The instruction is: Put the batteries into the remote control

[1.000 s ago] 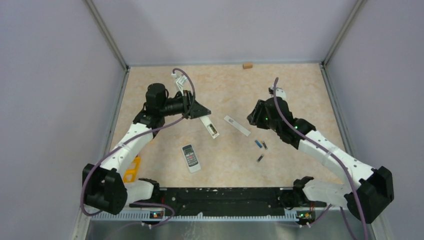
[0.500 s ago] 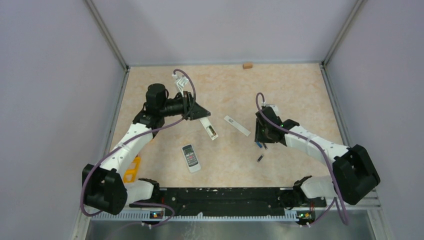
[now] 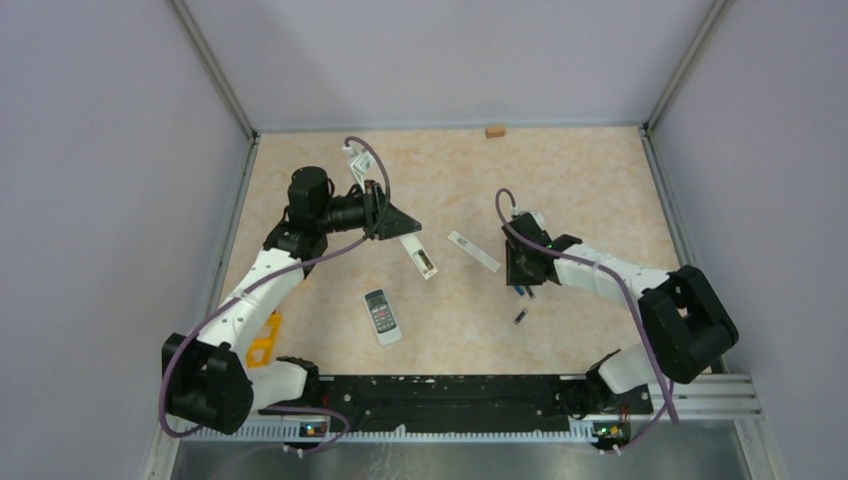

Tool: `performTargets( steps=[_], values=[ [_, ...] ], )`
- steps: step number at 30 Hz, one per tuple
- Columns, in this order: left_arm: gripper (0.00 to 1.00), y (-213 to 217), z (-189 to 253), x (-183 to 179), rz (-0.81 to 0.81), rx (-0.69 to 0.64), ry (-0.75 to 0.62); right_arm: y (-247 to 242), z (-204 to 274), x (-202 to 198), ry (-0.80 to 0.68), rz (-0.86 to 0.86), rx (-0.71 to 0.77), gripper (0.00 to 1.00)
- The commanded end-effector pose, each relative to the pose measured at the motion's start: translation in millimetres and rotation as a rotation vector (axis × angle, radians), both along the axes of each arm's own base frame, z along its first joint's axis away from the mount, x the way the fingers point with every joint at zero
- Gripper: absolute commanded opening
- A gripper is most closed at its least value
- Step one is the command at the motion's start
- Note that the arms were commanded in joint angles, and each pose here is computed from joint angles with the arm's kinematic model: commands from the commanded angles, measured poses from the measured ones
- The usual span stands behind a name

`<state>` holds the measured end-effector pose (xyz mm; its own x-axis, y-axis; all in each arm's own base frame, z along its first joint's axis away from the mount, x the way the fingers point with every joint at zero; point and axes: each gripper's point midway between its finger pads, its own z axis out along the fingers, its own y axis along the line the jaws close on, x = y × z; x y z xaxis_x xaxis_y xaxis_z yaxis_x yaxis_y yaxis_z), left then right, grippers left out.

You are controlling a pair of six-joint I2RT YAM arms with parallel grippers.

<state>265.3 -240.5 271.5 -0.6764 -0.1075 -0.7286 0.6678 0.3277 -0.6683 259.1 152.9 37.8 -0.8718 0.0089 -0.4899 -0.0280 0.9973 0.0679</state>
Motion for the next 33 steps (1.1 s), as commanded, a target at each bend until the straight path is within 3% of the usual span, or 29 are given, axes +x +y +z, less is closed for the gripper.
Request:
performTargets(
  steps=[1,10,17,25,33],
  values=[
    [0.0,-1,29,-4,-0.027,-0.045,-0.105,9,7,14,-0.025,0.025,0.016,0.33],
    [0.0,0,37,-11,-0.039,-0.058,-0.132,12,-12,13,0.022,0.013,0.009,0.23],
    [0.0,3,42,-12,-0.013,-0.055,-0.157,15,-12,13,0.034,-0.152,0.075,0.0],
    [0.0,4,42,-8,0.018,-0.062,-0.141,36,8,6,-0.009,-0.451,0.239,0.0],
    [0.0,4,38,-3,0.043,-0.06,-0.113,28,-2,6,-0.024,-0.587,0.238,0.09]
  ],
)
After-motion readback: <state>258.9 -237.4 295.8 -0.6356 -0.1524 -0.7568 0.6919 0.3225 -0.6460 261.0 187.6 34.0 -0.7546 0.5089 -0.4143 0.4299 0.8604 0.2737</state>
